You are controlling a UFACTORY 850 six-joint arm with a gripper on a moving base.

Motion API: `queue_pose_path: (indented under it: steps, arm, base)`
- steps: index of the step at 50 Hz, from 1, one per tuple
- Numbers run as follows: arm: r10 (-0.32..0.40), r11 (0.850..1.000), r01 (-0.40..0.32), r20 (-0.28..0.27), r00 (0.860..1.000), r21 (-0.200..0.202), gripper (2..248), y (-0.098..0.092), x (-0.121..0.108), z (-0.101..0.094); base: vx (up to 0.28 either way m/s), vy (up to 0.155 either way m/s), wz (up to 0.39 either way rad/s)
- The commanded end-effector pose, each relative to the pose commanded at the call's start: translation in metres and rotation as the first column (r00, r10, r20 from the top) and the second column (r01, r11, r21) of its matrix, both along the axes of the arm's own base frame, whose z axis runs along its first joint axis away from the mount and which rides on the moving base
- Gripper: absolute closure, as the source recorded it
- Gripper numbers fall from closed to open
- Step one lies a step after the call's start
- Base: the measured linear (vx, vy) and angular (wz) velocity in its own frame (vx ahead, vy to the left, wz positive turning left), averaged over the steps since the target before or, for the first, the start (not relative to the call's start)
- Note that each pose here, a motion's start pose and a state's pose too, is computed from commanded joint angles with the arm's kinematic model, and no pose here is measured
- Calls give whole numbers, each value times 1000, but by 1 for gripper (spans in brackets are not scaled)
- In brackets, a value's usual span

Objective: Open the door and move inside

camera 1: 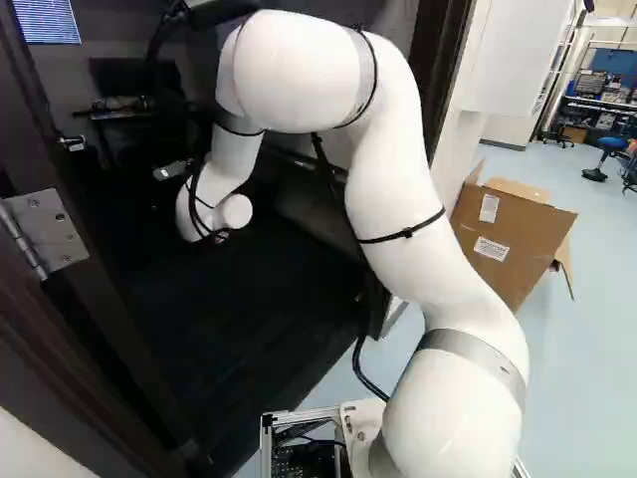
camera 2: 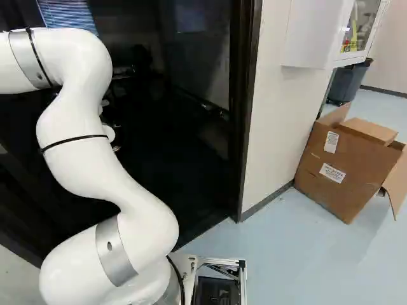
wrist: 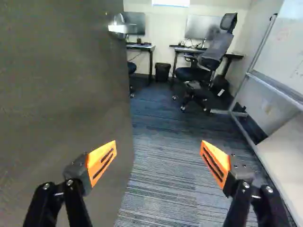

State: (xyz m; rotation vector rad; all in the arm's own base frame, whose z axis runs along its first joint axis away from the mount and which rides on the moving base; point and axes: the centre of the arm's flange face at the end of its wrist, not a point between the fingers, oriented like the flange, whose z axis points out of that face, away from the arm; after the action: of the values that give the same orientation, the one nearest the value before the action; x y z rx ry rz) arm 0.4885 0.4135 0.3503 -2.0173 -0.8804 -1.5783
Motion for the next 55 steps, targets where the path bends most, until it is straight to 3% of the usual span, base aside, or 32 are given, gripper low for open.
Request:
queue_pose_path:
  steps: [10,36,55]
  arm:
    - [-16,1000,16,-7,1000,-6,3,-15,-2,2]
    - [-30,1000,30,-9,1000,-6,3,-25,-2,4]
    - [-72,997,72,-13,997,-6,3,-54,-2,12]
  base:
    - [0,0,0]
    - [0,0,0]
    - [0,0,0]
